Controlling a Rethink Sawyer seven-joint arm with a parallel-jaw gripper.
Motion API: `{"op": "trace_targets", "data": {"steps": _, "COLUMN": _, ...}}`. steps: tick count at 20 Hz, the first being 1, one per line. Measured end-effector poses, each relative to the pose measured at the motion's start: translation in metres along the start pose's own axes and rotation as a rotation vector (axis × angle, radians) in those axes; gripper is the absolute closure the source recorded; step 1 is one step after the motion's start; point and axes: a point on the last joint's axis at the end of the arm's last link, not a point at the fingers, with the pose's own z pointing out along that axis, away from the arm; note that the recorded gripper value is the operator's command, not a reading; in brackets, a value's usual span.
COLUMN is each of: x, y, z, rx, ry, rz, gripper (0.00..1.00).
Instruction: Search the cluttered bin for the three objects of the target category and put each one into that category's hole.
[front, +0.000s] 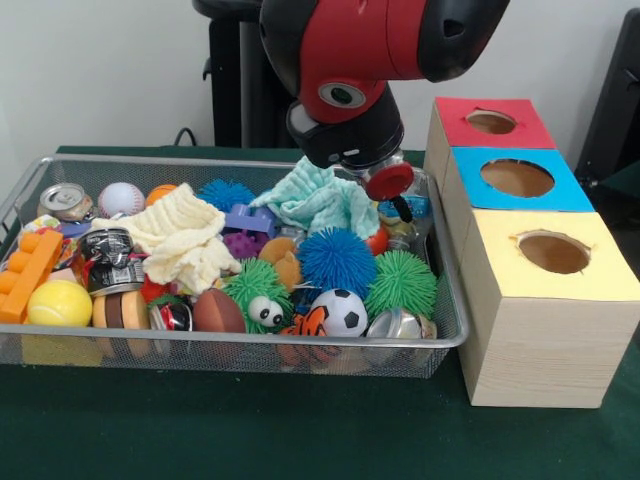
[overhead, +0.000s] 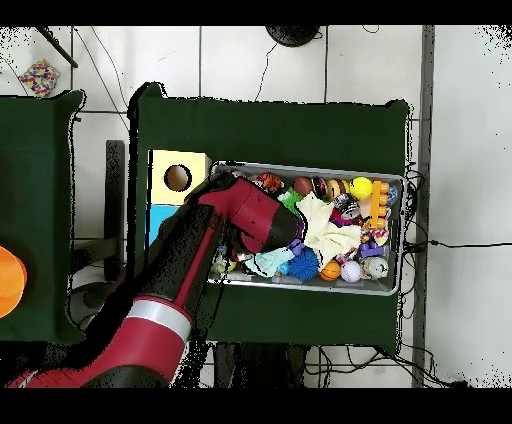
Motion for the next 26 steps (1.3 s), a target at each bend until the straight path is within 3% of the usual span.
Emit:
{"op": "trace_targets", "data": {"steps": 7, "x": 0.0007, "y": 0.0003, "z": -0.0030, "rx": 0.001, "ry": 0.006, "rz": 0.001, "gripper": 0.00}}
{"op": "trace_targets", "data": {"steps": 8, "x": 0.0008, "y": 0.0003, "z": -0.0030, "rx": 0.001, "ry": 0.006, "rz": 0.001, "gripper": 1.00}}
{"op": "trace_targets", "data": {"steps": 26, "x": 0.0022, "y": 0.0015, "z": -0.0007, "rx": -0.003, "ry": 0.007, "rz": 0.004, "gripper": 1.00}}
